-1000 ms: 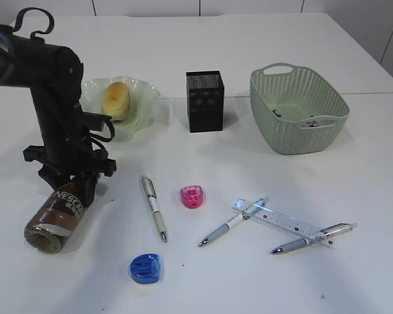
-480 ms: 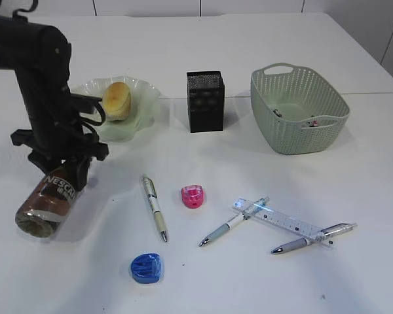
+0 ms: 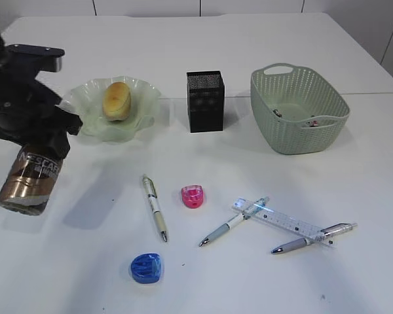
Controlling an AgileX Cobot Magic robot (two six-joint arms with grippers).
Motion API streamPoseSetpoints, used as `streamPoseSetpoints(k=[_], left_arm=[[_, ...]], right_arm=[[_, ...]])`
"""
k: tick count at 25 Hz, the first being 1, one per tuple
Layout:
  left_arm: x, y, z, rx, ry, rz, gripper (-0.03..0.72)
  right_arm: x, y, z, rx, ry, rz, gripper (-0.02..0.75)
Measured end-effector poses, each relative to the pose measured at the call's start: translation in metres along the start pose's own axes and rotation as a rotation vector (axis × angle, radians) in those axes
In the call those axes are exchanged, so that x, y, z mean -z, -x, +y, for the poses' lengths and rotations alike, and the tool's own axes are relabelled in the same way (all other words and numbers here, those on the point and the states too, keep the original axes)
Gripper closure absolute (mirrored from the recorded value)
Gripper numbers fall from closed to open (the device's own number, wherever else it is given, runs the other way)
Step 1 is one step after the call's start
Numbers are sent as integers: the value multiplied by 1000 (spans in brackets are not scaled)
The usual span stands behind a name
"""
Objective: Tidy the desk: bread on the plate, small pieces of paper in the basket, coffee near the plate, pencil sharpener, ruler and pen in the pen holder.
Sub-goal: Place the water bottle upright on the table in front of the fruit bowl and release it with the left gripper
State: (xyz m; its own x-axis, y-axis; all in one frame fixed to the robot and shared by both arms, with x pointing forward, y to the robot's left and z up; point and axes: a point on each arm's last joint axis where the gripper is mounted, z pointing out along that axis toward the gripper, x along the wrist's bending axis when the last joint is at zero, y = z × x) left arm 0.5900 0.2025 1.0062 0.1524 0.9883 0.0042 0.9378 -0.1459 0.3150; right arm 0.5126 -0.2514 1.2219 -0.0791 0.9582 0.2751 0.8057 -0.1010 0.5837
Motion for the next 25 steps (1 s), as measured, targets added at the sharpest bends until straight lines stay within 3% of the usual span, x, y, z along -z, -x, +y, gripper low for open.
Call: streamPoseSetpoints(k=[10, 17, 21, 25], left_arm=[[7, -11, -43, -14, 566, -78, 396], [2, -10, -48, -107, 904, -105, 396], [-9, -17, -42, -115, 997, -84, 396], [-23, -27, -37, -48, 1054, -62, 396]], right_arm=[[1, 4, 0, 21, 7, -42, 246], [20, 3, -4, 56, 55, -57, 246], [36, 2, -10, 67, 90, -66, 246], [43, 2, -18, 72, 97, -71, 246]])
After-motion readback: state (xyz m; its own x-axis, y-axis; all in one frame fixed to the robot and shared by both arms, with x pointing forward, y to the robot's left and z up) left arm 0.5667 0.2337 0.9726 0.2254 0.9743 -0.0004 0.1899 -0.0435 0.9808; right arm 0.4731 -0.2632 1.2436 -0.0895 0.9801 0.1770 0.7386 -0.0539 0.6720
